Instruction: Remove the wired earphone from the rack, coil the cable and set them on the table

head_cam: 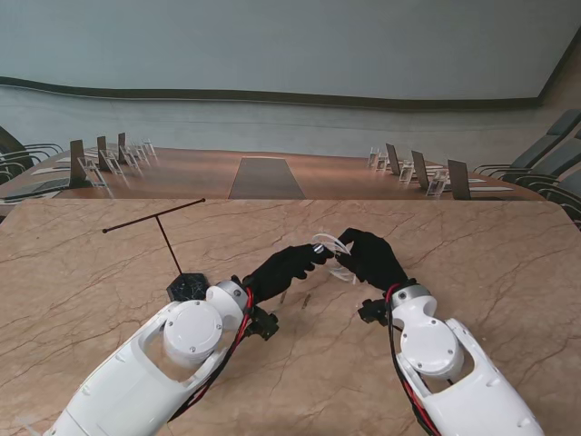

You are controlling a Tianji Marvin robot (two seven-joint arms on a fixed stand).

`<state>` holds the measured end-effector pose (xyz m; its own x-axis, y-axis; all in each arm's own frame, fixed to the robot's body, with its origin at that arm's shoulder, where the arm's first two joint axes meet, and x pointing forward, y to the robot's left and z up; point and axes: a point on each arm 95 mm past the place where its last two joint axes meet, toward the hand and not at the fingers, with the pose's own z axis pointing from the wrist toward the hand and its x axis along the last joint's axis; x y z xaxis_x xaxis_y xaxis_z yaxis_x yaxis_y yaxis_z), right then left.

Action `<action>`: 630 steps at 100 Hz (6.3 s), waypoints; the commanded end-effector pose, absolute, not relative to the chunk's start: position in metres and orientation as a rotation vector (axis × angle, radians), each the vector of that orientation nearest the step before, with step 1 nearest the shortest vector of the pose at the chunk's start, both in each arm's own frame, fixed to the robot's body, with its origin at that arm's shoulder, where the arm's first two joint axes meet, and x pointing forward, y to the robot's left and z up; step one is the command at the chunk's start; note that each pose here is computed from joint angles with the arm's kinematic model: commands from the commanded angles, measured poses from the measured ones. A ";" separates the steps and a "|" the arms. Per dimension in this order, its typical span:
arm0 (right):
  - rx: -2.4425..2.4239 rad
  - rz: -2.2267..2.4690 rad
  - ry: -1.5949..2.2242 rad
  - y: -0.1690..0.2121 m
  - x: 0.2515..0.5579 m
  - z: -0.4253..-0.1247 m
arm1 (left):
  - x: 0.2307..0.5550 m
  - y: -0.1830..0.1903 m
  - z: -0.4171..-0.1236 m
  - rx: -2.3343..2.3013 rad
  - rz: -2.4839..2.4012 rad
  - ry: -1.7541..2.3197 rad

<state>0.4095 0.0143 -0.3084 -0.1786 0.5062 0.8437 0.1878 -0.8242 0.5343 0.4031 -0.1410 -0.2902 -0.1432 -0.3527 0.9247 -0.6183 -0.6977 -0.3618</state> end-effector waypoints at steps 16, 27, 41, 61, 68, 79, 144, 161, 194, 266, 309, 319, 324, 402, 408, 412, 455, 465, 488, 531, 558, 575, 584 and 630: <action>1.808 2.152 0.799 0.013 0.406 -0.295 | 0.400 -0.140 -0.295 1.927 1.915 -1.145; 1.815 2.150 0.819 0.015 0.407 -0.296 | 0.399 -0.142 -0.294 1.908 1.907 -1.151; 1.819 2.138 0.867 0.017 0.412 -0.295 | 0.397 -0.140 -0.294 1.900 1.902 -1.172; 1.758 2.104 0.986 0.013 0.418 -0.286 | 0.396 -0.122 -0.293 1.912 1.967 -1.211; 1.735 2.101 1.016 0.012 0.419 -0.281 | 0.395 -0.115 -0.291 1.911 2.013 -1.218; 1.700 2.102 1.066 0.011 0.418 -0.275 | 0.394 -0.105 -0.290 1.907 2.073 -1.228; 1.507 2.120 1.346 0.004 0.399 -0.250 | 0.398 -0.088 -0.295 1.904 2.139 -1.291; 1.432 2.111 1.403 0.002 0.396 -0.249 | 0.399 -0.088 -0.298 1.895 2.142 -1.344; 1.425 2.066 1.542 -0.002 0.388 -0.244 | 0.400 -0.095 -0.302 1.882 2.120 -1.366; 1.366 2.013 1.748 0.008 0.385 -0.237 | 0.408 -0.103 -0.308 1.826 2.116 -1.421; 1.367 1.999 1.773 0.010 0.385 -0.235 | 0.418 -0.106 -0.307 1.793 2.123 -1.426; 1.373 2.001 1.768 0.010 0.384 -0.237 | 0.420 -0.106 -0.308 1.790 2.124 -1.441; 1.378 2.007 1.766 0.011 0.384 -0.238 | 0.422 -0.107 -0.308 1.788 2.125 -1.446; 1.287 2.176 1.834 0.016 0.390 -0.220 | 0.413 -0.147 -0.319 1.644 1.984 -1.590; 1.285 2.182 1.835 0.017 0.391 -0.219 | 0.410 -0.151 -0.320 1.634 1.961 -1.597; 1.285 2.184 1.837 0.018 0.392 -0.219 | 0.409 -0.153 -0.321 1.628 1.954 -1.600; 1.309 2.169 1.842 0.017 0.395 -0.221 | 0.396 -0.152 -0.318 1.576 1.943 -1.657; 1.308 2.160 1.850 0.015 0.393 -0.221 | 0.394 -0.150 -0.318 1.569 1.954 -1.670; 1.316 2.137 1.845 0.007 0.390 -0.223 | 0.392 -0.145 -0.319 1.579 1.972 -1.663; 1.325 2.161 1.818 0.007 0.396 -0.224 | 0.386 -0.147 -0.323 1.579 1.933 -1.681; 1.316 2.170 1.812 0.008 0.398 -0.221 | 0.383 -0.147 -0.327 1.582 1.904 -1.689; 1.329 2.152 1.819 0.008 0.398 -0.224 | 0.381 -0.145 -0.327 1.591 1.919 -1.666; 1.337 2.142 1.826 0.008 0.397 -0.225 | 0.380 -0.143 -0.327 1.593 1.927 -1.654; 1.390 2.149 1.822 0.014 0.395 -0.233 | 0.380 -0.156 -0.327 1.595 1.929 -1.604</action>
<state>0.3976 0.0121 -0.2286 -0.6166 0.5143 0.5961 0.5035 -0.3246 0.8007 0.3811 -0.1504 -0.3276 -0.4208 -0.4755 0.7726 -0.6815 -0.3963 -0.6152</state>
